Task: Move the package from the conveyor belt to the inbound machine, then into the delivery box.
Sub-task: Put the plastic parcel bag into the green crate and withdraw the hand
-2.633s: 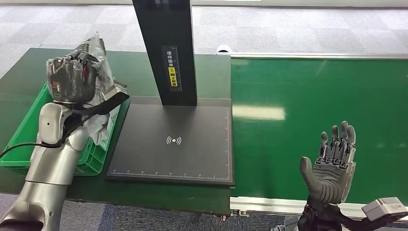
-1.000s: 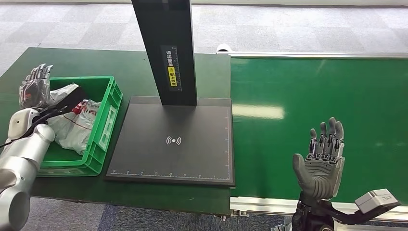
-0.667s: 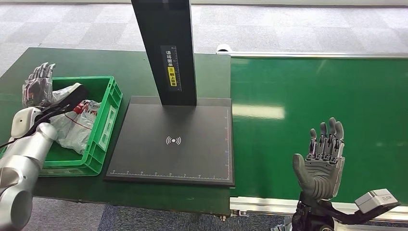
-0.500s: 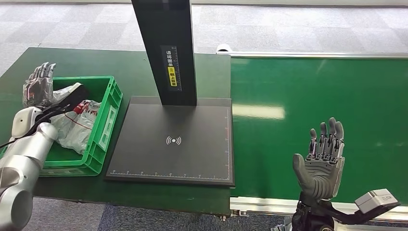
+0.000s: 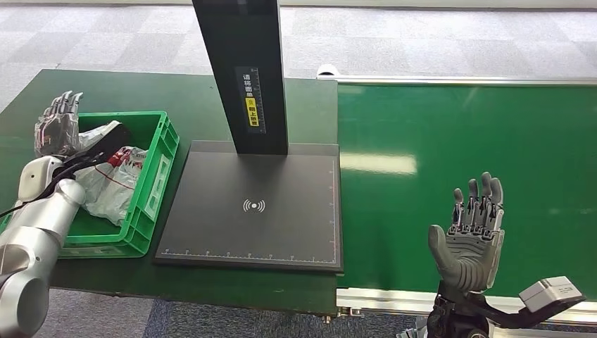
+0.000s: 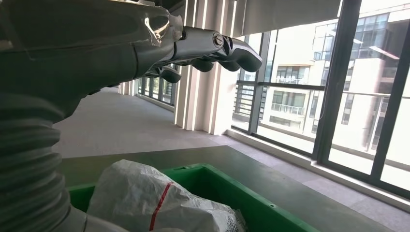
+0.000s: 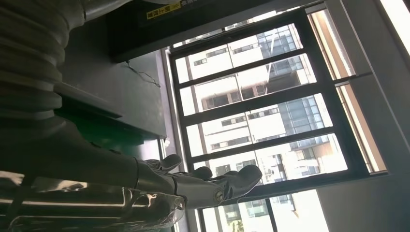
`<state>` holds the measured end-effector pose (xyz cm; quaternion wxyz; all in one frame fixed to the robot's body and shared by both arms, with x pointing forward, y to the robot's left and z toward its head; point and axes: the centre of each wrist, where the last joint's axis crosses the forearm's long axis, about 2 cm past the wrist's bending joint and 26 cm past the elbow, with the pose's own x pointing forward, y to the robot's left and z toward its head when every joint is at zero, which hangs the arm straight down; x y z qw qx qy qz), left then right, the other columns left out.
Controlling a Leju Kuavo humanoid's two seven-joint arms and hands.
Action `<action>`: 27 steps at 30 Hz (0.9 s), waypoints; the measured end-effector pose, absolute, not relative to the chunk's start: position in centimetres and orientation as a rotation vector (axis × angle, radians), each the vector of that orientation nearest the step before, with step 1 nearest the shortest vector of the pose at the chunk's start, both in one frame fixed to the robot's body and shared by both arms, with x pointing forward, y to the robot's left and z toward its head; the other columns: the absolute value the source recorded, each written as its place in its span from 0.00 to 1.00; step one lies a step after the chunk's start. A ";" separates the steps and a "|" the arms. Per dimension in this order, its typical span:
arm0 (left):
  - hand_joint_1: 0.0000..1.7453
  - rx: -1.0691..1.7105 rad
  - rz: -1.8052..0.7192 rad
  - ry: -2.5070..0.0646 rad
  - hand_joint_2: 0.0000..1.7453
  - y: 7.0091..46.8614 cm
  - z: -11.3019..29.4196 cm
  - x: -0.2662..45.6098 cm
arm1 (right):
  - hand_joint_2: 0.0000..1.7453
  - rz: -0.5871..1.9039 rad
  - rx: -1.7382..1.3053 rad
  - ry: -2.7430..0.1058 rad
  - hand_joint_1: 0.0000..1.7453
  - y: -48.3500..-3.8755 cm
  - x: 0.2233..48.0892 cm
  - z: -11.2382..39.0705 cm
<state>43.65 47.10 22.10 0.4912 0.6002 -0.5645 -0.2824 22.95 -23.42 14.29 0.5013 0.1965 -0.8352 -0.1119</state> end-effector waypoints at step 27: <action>0.00 -0.368 0.093 -1.894 1.00 19.5 11.5 23.0 | 1.00 -0.111 0.131 -1.831 0.00 -23.7 20.8 11.2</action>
